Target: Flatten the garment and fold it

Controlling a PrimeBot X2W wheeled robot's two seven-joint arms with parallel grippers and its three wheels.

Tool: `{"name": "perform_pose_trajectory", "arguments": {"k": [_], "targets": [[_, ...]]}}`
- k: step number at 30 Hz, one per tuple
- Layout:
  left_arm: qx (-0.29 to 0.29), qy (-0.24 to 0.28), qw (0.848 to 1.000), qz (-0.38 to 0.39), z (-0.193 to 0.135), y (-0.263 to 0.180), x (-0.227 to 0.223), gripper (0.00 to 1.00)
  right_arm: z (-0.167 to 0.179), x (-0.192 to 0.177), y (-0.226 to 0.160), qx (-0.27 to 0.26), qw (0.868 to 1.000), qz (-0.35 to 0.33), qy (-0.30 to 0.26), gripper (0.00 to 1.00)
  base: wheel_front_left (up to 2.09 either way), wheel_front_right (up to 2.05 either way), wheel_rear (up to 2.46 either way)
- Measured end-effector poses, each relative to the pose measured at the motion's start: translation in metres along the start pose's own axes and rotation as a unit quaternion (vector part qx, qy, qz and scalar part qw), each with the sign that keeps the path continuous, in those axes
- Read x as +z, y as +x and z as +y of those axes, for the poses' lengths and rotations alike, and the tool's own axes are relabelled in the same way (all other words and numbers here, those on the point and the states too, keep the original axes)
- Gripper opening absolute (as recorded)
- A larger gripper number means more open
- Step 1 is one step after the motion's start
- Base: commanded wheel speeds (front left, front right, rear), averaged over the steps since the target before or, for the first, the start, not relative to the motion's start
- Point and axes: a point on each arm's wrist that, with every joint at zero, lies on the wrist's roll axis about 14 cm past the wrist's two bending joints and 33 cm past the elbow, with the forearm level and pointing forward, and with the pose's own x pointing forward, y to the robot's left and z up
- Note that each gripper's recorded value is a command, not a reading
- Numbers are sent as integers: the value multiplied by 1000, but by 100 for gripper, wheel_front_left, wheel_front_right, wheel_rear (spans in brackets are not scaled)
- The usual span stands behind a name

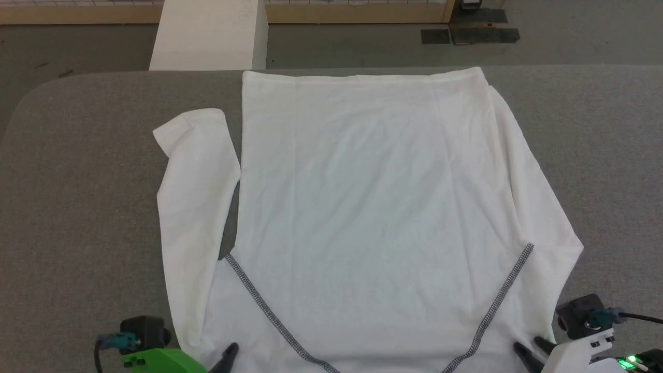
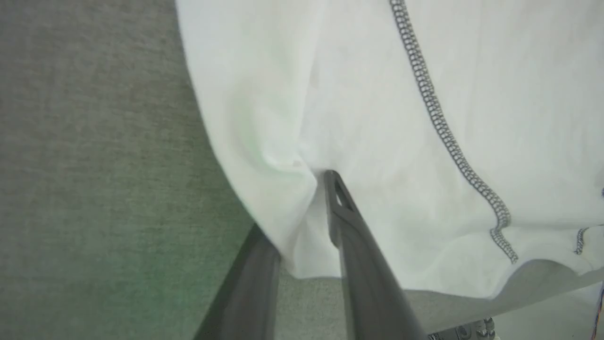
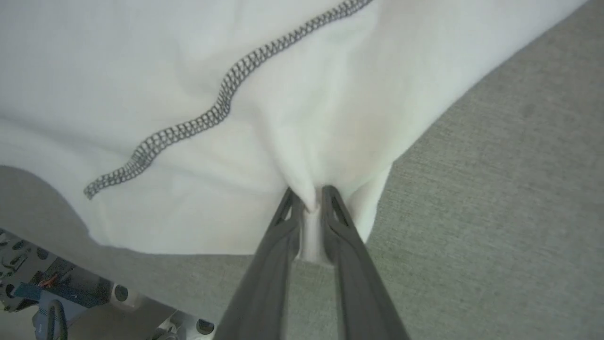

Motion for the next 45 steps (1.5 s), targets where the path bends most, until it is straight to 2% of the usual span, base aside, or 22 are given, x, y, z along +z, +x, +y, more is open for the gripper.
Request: {"name": "perform_pose_trajectory", "arguments": {"k": [5, 9, 14, 24, 28, 30, 32, 36, 40, 45], "targets": [[-17, -8, 999, -38, -12, -3, 10, 100, -9, 24, -10, -23, 995, -87, 41, 100, 0, 0, 0], [-25, 4, 993, -116, -16, -16, 39, 100, -19, 45, -31, -55, 979, -180, 77, 100, 0, 0, 0], [-2, 40, 967, -251, -10, -32, 92, 100, -26, 76, -55, -84, 949, -290, 85, 100, 0, 0, 0], [31, 110, 924, -366, -9, -32, 154, 100, -43, 110, -73, -130, 901, -408, 69, 100, 0, 0, 0], [24, 145, 904, -402, -18, -24, 189, 100, -43, 122, -66, -128, 894, -424, 64, 100, 0, 0, 0], [17, 172, 899, -401, -23, -13, 205, 100, -40, 131, -60, -120, 893, -430, 62, 100, 0, 0, 0], [15, 197, 897, -394, -25, 0, 220, 100, -36, 141, -53, -112, 892, -434, 58, 100, 0, 0, 0], [23, 238, 904, -355, -17, 30, 249, 100, -30, 158, -35, -97, 893, -437, 50, 100, 0, 0, 0], [38, 252, 912, -322, -3, 58, 275, 100, -29, 167, -18, -91, 894, -437, 46, 100, 0, 0, 0], [60, 243, 931, -266, 24, 96, 274, 100, -36, 168, -2, -96, 893, -438, 47, 100, 0, 0, 0]]}}
